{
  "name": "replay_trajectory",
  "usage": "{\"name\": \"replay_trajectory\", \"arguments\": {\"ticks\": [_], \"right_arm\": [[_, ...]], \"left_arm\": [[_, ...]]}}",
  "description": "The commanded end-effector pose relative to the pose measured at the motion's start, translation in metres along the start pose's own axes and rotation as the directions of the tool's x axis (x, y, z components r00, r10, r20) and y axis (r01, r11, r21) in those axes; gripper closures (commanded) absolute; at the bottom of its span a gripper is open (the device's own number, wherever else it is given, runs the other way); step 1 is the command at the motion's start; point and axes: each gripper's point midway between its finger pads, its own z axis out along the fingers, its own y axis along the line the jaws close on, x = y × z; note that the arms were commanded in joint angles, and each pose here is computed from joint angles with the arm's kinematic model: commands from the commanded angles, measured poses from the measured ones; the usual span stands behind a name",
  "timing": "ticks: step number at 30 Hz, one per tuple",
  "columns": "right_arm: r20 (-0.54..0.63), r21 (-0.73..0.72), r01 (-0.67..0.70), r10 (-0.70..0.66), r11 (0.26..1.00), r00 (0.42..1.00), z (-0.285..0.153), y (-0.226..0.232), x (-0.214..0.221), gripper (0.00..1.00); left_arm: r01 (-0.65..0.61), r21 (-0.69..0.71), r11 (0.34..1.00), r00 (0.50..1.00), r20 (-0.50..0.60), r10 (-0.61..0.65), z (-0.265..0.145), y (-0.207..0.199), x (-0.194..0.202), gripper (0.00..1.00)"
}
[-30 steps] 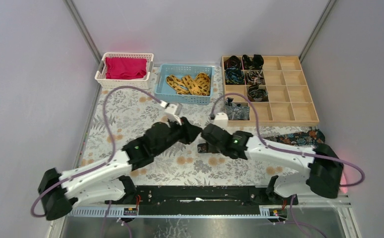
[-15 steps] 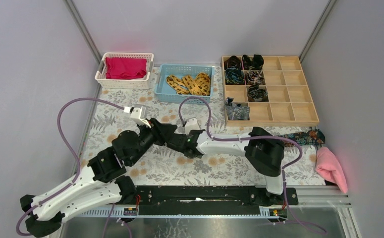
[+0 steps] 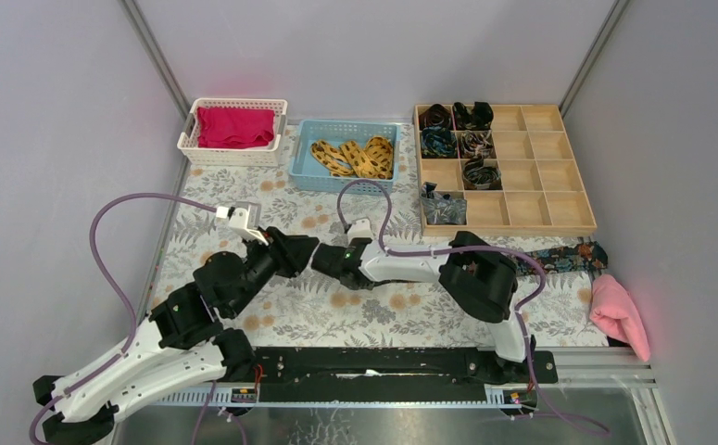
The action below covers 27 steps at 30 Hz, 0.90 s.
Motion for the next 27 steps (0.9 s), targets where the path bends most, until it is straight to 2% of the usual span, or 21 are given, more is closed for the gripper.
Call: {"name": "replay_trajectory", "arguments": {"ticks": [1, 4, 9, 13, 19, 23, 27], "right_arm": [[-0.083, 0.002, -0.059, 0.059, 0.998, 0.995, 0.019, -0.011, 0.015, 0.50], [-0.120, -0.017, -0.066, 0.063, 0.998, 0.991, 0.022, -0.013, 0.020, 0.67], [-0.124, -0.085, -0.091, 0.080, 0.992, 0.989, 0.019, -0.009, 0.018, 0.80], [-0.089, -0.226, -0.130, 0.112, 0.965, 0.990, 0.001, 0.005, 0.002, 0.83], [-0.055, -0.485, -0.175, 0.170, 0.857, 0.984, -0.045, 0.026, -0.023, 0.84], [-0.058, -0.606, -0.189, 0.195, 0.772, 0.979, -0.066, 0.030, -0.028, 0.84], [-0.100, -0.672, -0.238, 0.233, 0.701, 0.967, -0.069, 0.020, -0.027, 0.84]], "left_arm": [[-0.019, -0.020, 1.000, 1.000, -0.005, 0.019, -0.001, 0.007, 0.003, 0.61], [-0.018, -0.006, 1.000, 1.000, -0.004, 0.018, -0.002, 0.005, 0.002, 0.61], [-0.019, 0.004, 1.000, 1.000, 0.000, 0.019, -0.002, 0.002, 0.000, 0.62], [-0.027, -0.018, 0.999, 1.000, -0.010, 0.027, 0.003, 0.006, 0.005, 0.64], [-0.039, -0.039, 0.998, 0.999, -0.036, 0.037, 0.013, 0.008, 0.015, 0.67], [-0.040, -0.038, 0.998, 0.999, -0.039, 0.038, 0.018, 0.006, 0.016, 0.68], [-0.043, -0.044, 0.998, 0.998, -0.051, 0.041, 0.025, 0.007, 0.023, 0.69]]}}
